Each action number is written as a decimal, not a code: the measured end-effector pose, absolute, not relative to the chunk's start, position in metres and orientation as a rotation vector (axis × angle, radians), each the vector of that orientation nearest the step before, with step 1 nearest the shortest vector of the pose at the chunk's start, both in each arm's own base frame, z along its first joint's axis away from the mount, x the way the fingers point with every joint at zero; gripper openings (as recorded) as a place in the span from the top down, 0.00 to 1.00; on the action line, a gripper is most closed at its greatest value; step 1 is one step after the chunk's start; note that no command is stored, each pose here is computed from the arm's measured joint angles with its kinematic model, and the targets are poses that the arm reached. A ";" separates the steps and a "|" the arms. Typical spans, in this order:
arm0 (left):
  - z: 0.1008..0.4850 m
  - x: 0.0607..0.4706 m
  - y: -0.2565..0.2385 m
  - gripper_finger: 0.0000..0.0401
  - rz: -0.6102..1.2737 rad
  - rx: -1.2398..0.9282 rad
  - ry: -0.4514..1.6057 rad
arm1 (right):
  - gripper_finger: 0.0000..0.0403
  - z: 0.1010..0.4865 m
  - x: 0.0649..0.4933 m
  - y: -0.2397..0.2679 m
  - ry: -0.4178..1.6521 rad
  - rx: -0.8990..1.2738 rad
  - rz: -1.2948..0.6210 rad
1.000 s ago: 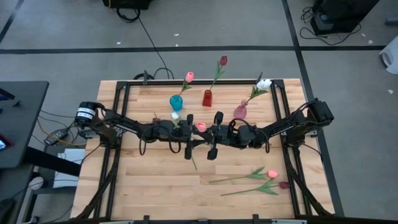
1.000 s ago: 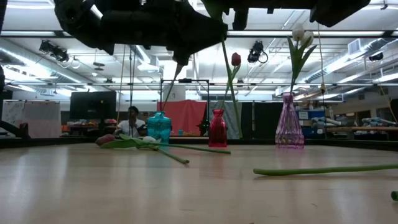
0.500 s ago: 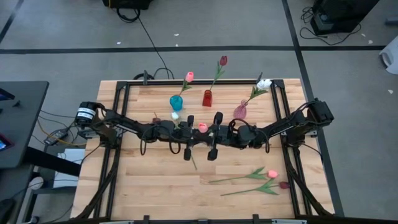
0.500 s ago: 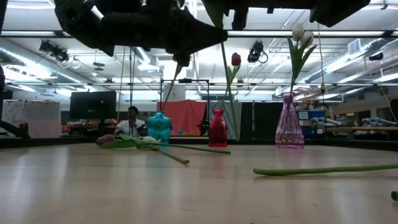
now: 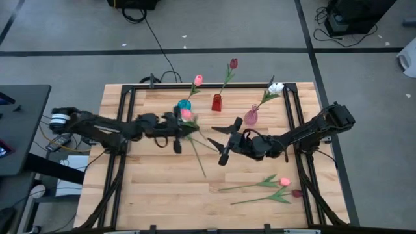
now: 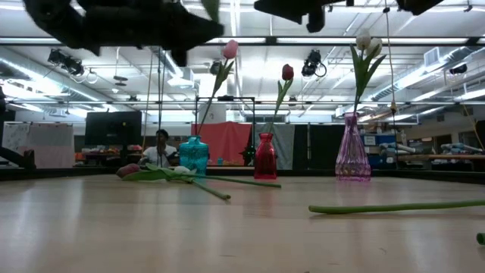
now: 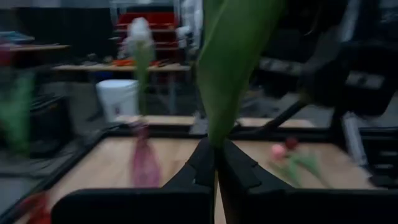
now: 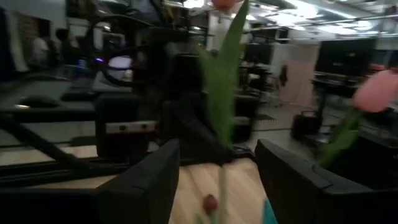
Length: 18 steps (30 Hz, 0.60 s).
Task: Sort flowers into vase by color
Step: Put the top pink tulip into the blue vase
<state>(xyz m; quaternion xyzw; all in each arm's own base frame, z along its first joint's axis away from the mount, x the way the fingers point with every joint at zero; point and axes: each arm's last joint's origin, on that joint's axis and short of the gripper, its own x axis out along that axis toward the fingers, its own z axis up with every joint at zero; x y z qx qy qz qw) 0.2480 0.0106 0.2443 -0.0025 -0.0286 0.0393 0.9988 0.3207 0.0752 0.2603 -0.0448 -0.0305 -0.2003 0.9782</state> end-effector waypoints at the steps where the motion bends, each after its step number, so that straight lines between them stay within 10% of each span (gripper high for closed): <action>1: 0.246 0.240 0.012 0.98 0.107 -0.001 -0.044 | 0.43 0.262 0.319 0.075 -0.051 -0.094 -0.404; 18: 0.266 0.188 0.053 0.98 0.603 0.175 0.061 | 0.45 0.241 0.323 0.063 0.105 -0.018 -0.384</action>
